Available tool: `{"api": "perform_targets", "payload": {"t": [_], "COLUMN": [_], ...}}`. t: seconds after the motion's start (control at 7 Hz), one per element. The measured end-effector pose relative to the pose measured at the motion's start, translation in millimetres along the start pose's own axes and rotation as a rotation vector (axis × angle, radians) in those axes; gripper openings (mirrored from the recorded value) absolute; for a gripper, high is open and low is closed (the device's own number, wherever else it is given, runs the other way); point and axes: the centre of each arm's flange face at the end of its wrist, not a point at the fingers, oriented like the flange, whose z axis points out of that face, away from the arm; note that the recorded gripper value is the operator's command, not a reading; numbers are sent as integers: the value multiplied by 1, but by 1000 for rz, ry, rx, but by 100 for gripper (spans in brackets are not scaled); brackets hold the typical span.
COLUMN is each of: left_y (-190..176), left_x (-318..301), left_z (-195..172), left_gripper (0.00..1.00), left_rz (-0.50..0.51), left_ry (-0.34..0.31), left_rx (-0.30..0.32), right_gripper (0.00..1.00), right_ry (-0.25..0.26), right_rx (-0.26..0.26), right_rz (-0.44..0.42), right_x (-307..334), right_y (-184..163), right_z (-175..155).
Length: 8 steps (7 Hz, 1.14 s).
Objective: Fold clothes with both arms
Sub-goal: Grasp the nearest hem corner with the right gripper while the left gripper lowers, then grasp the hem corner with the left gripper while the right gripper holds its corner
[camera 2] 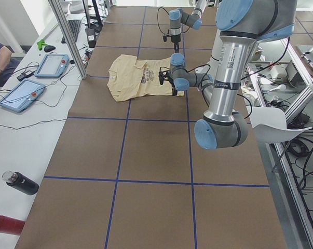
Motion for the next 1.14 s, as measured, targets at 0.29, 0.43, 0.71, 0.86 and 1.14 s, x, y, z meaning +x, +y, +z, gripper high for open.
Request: {"api": "perform_targets", "payload": {"t": [0.29, 0.43, 0.71, 0.86, 1.14], "left_y": [31, 35, 36, 34, 23], "left_x": [13, 13, 13, 12, 11], "left_z": [21, 28, 37, 38, 33], "left_gripper": [79, 77, 76, 76, 76], "left_rz": [-17, -19, -20, -21, -34], "left_ry": [-45, -59, -74, -77, -79], "left_rx": [-49, -56, -50, -45, -26], "right_gripper": [0, 0, 0, 0, 0], "right_ry": [-3, -3, -2, -2, -1], "right_rx": [1, 2, 2, 3, 3], "right_rz": [0, 0, 1, 1, 2], "right_x": [0, 0, 0, 1, 1], "right_y": [-1, -1, -1, -1, -2], "right_z": [-1, -1, -1, -1, -1]}}
